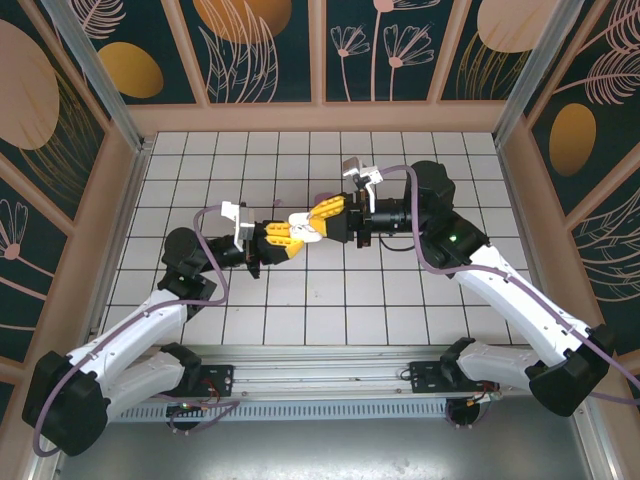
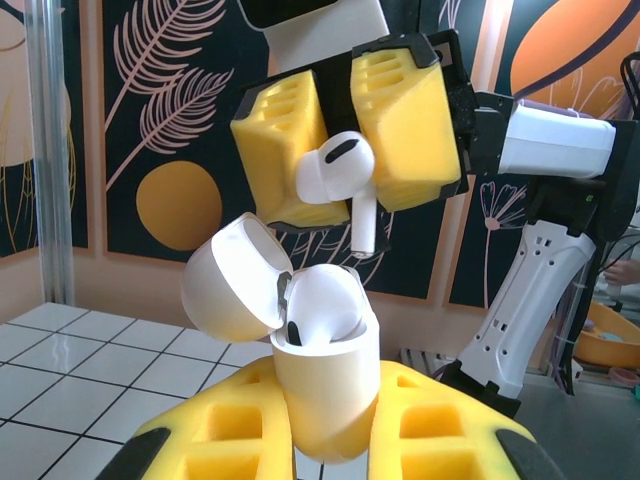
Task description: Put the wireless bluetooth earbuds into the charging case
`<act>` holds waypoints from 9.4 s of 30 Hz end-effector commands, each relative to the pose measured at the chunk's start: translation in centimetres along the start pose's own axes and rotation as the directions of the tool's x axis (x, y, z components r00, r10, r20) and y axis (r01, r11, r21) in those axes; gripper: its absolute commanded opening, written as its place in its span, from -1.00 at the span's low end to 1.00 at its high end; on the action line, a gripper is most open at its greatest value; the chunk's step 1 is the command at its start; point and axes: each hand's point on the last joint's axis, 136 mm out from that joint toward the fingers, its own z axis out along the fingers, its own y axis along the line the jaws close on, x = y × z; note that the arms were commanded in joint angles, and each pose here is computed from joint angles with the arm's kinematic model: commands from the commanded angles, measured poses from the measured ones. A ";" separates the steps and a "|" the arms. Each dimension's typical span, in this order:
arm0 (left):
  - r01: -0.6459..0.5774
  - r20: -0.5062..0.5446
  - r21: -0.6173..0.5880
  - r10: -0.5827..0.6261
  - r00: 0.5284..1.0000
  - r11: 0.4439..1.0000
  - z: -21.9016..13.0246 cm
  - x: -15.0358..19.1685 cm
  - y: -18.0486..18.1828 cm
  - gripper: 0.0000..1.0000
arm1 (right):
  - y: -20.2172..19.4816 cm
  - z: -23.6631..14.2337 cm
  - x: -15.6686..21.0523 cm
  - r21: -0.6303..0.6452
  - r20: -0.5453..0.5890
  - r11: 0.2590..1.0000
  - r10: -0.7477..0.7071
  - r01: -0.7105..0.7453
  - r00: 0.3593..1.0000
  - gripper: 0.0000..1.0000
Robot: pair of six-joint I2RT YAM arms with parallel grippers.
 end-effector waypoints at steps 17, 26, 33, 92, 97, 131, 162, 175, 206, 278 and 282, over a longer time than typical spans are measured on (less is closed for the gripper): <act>-0.050 0.012 0.050 0.049 0.999 0.998 0.2 -1.7 -0.9 -1.00 | 1.0 -0.6 -0.5 -0.016 -0.040 0.996 -0.088 0.087 0.995 -0.67; -0.024 -0.015 0.093 0.026 1.000 0.995 0.5 -1.2 -1.2 -1.00 | 1.9 -1.1 -1.3 -0.034 -0.027 0.994 -0.109 0.108 0.994 -0.69; -0.027 -0.012 0.115 0.028 1.000 0.993 0.6 -1.8 -1.7 -1.00 | 1.6 -1.2 -0.6 -0.038 -0.055 0.996 -0.088 0.086 0.995 -0.70; -0.021 0.057 0.174 0.012 0.998 0.985 0.4 -4.7 -3.4 -1.00 | 0.0 -0.2 2.3 -0.133 -0.150 0.991 -0.021 0.001 0.989 -0.42; -0.018 0.044 0.156 0.011 0.999 0.988 0.5 -4.3 -3.0 -1.00 | -0.8 0.0 2.6 -0.102 -0.164 0.995 -0.002 -0.015 0.987 -0.42; -0.106 0.067 0.169 0.096 0.993 0.980 -0.1 -3.5 -3.7 -1.00 | -0.9 0.5 3.4 -0.259 -0.248 0.955 0.079 -0.145 0.965 -0.51; -0.139 0.000 0.131 0.140 0.990 0.982 0.1 -1.7 -2.6 -1.00 | -5.2 1.9 6.4 -0.003 -0.357 0.998 0.062 -0.067 0.932 -0.18; -0.121 0.009 0.099 0.121 0.993 0.988 0.0 -0.7 -1.8 -1.00 | -5.7 0.9 2.3 0.129 -0.214 0.991 -0.003 0.031 0.977 0.01; -0.066 0.000 -0.113 0.066 0.998 0.991 -0.2 1.2 2.5 -1.00 | -5.7 -0.2 1.7 0.356 -0.111 0.934 0.005 0.035 0.994 -0.22; -0.108 0.043 -0.050 0.110 0.993 0.993 -0.7 0.2 0.4 -1.00 | -3.3 -0.8 3.0 0.155 -0.144 0.988 0.013 0.010 0.990 -0.63; -0.106 0.042 -0.053 0.108 0.993 0.993 -0.7 0.2 0.6 -1.00 | -3.1 -0.6 3.3 0.151 -0.149 0.989 0.027 -0.004 0.988 -0.64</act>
